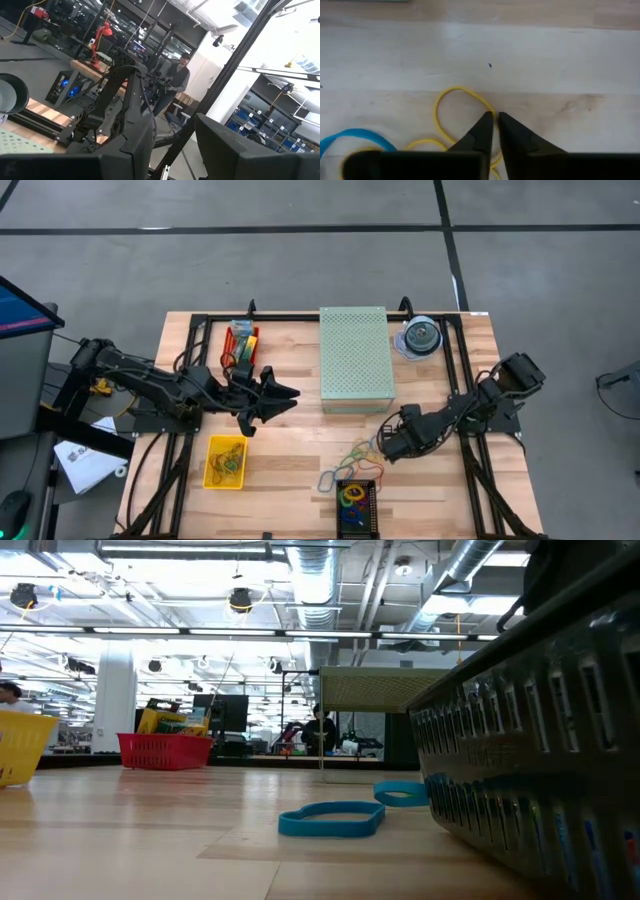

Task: Pick & Place Office Desk Supplies
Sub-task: Put the yellow rubber band into the yellow bin

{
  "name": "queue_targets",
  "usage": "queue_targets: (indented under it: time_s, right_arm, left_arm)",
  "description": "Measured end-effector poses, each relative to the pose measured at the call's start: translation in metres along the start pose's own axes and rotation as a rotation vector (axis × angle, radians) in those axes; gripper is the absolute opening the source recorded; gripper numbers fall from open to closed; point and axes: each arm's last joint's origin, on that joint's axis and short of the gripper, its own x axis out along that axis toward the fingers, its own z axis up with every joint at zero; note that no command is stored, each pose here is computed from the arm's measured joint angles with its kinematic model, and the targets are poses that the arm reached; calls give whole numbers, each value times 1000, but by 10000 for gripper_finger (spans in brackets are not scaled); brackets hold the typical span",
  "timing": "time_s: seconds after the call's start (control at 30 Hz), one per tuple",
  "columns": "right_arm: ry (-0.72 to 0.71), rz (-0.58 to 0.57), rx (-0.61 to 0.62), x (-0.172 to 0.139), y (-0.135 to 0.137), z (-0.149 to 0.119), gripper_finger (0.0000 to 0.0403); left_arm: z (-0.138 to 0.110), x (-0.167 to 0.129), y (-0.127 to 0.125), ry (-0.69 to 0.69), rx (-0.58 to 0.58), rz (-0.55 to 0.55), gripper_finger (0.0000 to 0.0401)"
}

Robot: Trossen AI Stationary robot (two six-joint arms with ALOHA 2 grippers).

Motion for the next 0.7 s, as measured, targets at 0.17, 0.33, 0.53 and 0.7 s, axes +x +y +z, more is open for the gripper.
queue_targets:
  time_s: [0.17, 0.33, 0.53, 0.7]
  right_arm:
    - [-17, 1, -1, -3, 0, -3, 5]
    - [-87, -2, -23, -24, 3, -7, 2]
    - [-208, 53, -12, -74, 9, -15, 1]
    - [-306, 153, -18, -121, 14, -15, 1]
  left_arm:
    - [0, 0, 0, 2, -1, -2, 142]
    - [-1, 0, 0, 10, 2, 1, 142]
    - [-3, 0, 1, 28, 8, 11, 142]
    - [-3, 0, 1, 29, 10, 12, 142]
